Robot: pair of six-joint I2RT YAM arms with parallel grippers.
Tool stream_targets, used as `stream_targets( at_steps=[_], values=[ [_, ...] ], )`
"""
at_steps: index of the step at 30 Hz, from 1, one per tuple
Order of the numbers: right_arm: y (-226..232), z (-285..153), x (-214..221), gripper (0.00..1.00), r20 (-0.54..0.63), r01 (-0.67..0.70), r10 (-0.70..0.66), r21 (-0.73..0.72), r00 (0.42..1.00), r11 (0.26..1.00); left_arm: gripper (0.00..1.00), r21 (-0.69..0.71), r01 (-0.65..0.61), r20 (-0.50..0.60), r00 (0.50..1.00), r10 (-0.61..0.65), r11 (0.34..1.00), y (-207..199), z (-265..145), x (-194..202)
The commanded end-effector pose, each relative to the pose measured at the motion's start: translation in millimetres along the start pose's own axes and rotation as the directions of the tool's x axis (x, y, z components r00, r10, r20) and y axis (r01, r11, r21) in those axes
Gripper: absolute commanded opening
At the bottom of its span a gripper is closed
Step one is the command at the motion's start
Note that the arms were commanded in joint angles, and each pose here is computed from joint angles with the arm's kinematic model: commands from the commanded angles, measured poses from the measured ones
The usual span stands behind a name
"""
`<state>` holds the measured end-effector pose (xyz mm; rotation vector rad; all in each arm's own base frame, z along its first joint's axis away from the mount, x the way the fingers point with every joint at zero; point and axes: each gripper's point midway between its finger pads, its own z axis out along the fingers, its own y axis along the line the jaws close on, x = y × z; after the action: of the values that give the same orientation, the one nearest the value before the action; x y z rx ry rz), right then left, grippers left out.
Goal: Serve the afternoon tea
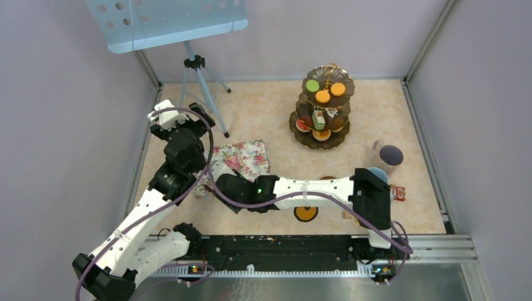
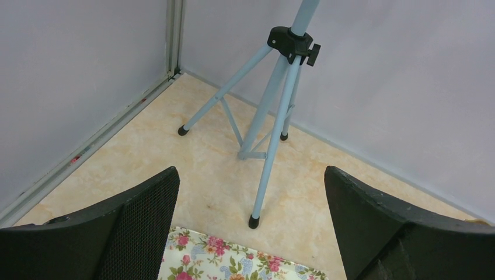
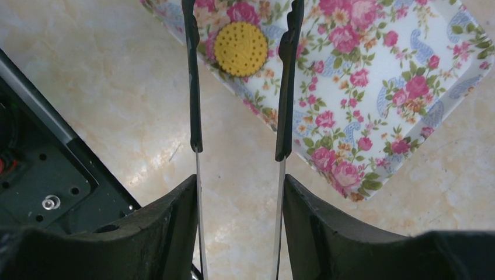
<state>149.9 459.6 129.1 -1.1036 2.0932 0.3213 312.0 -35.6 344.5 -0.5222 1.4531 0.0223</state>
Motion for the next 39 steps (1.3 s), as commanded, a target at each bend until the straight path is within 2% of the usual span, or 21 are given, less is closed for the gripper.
stream_targets(
  at_steps=[1,6,10,16,22,30,36,39],
  values=[
    [9.2,1.7,-1.1,0.52,-0.006,0.051,-0.051,0.025,0.999,0.998,0.99,0.006,0.05,0.033,0.998,-0.05,0.999,-2.4,-2.8,-16.6],
    [8.4,6.2,11.0,0.51,-0.041,0.069,-0.068,0.034,0.997,0.997,0.99,0.014,0.049,0.034,0.998,-0.049,0.999,-3.3,-3.0,-17.2],
    [8.1,5.5,16.4,0.46,-0.076,0.061,-0.058,0.042,0.995,0.997,0.99,-0.007,0.039,0.038,0.999,-0.039,0.999,0.1,-1.5,-14.8],
    [3.5,6.3,20.0,0.48,-0.086,0.036,-0.031,0.051,0.996,0.998,0.99,0.0,0.04,0.029,0.999,-0.04,0.999,-2.4,-0.8,-12.1],
    [6.1,5.7,24.8,0.46,-0.099,0.009,-0.006,0.027,0.995,1.0,0.99,0.004,0.038,0.024,0.999,-0.038,0.999,-3.5,-0.6,-10.8],
    [-11.4,3.0,29.0,0.29,-0.096,-0.019,0.026,0.071,0.995,0.997,0.99,0.005,0.033,0.021,0.999,-0.033,0.999,-4.3,0.1,-9.8],
    [-32.6,-12.8,9.0,0.14,0.016,-0.08,0.079,0.101,0.997,0.992,0.99,0.006,0.032,0.016,0.999,-0.032,0.999,-4.9,0.7,-7.5],
    [-48.9,-28.9,-6.1,0.09,0.127,-0.141,0.128,0.094,0.984,0.986,0.99,0.032,0.033,0.006,0.999,-0.033,0.999,-10.5,0.5,-7.4]
  ],
)
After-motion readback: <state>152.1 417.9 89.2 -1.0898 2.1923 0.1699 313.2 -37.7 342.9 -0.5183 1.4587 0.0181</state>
